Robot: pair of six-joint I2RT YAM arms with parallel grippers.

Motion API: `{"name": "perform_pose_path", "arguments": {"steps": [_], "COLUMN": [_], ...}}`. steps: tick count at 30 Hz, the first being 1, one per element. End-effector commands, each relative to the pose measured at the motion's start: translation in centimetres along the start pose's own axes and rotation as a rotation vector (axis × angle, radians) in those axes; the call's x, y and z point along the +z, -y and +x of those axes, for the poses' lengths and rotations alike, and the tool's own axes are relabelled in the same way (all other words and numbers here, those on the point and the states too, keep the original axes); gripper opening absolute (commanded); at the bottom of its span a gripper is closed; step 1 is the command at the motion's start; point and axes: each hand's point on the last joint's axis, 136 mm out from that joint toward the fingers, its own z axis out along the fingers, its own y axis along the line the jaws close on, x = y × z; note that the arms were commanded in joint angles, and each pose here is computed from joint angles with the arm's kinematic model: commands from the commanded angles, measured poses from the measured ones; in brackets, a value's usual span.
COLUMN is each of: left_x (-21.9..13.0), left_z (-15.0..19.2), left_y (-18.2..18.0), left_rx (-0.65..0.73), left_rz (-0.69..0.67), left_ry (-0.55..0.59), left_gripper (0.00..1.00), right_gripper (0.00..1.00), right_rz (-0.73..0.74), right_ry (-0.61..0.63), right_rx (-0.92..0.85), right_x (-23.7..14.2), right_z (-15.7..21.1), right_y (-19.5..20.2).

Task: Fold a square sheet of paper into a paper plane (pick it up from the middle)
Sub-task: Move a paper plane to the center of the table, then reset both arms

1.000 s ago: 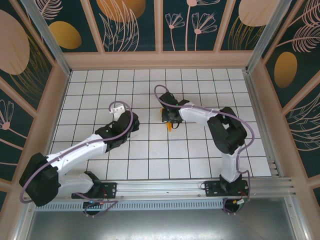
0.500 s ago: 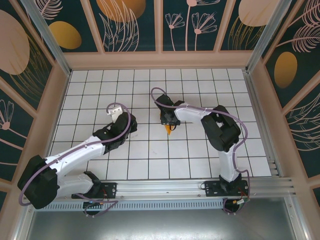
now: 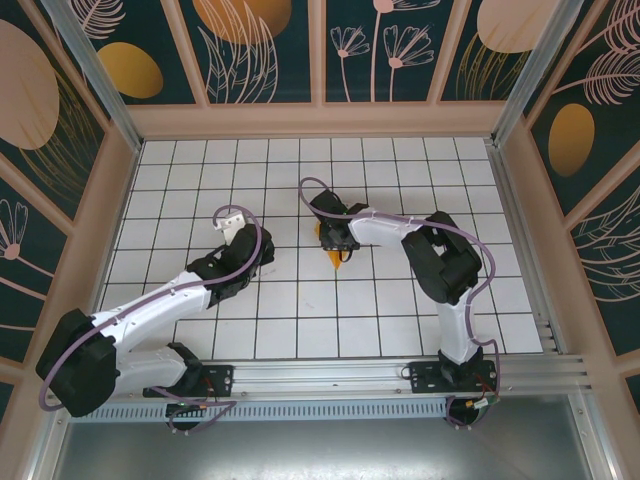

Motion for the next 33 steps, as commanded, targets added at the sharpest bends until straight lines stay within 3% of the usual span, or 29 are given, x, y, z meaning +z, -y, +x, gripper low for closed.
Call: {"name": "perform_pose_path", "arguments": {"steps": [1,8,12,18,21,25,27,29,33], "left_x": [0.2,0.3,0.3,0.2,-0.1,-0.5,-0.6,-0.5,0.0], "left_z": [-0.6,-1.1,-1.3,-2.6,-3.9,-6.1,-7.2,-8.3,-10.3], "left_y": [0.0,0.1,0.0,-0.5,-1.0,-2.2,-3.3,-4.8,-8.1], "left_rx": [-0.006,0.011,0.022,0.056,0.089,0.123,0.120,0.103,0.076], "left_rz": [-0.010,-0.027,-0.036,-0.082,-0.128,-0.189,-0.214,-0.255,-0.359], "left_ry": [0.016,0.029,0.034,0.075,0.121,0.215,0.257,0.295,0.339], "left_gripper": [0.44,0.44,0.45,0.46,0.48,0.65,0.75,0.92,0.99], "right_gripper": [0.36,0.49,0.51,0.55,0.56,0.60,0.64,0.66,0.71], "right_rz": [0.020,-0.040,-0.075,-0.052,0.016,0.188,0.246,0.302,0.372], "right_ry": [0.007,0.108,0.163,0.395,0.563,0.717,0.773,0.830,0.907], "right_rx": [-0.053,-0.015,0.003,0.080,0.151,0.304,0.375,0.422,0.342], "right_x": [-1.3,-6.1,-8.7,-15.5,-19.3,-22.2,-22.6,-22.8,-20.8], "right_z": [-0.5,-3.5,-4.6,-7.7,-8.8,-9.1,-8.6,-8.3,-6.8], "right_y": [0.2,-0.7,-0.8,2.0,5.7,13.6,17.7,21.7,26.3]}}
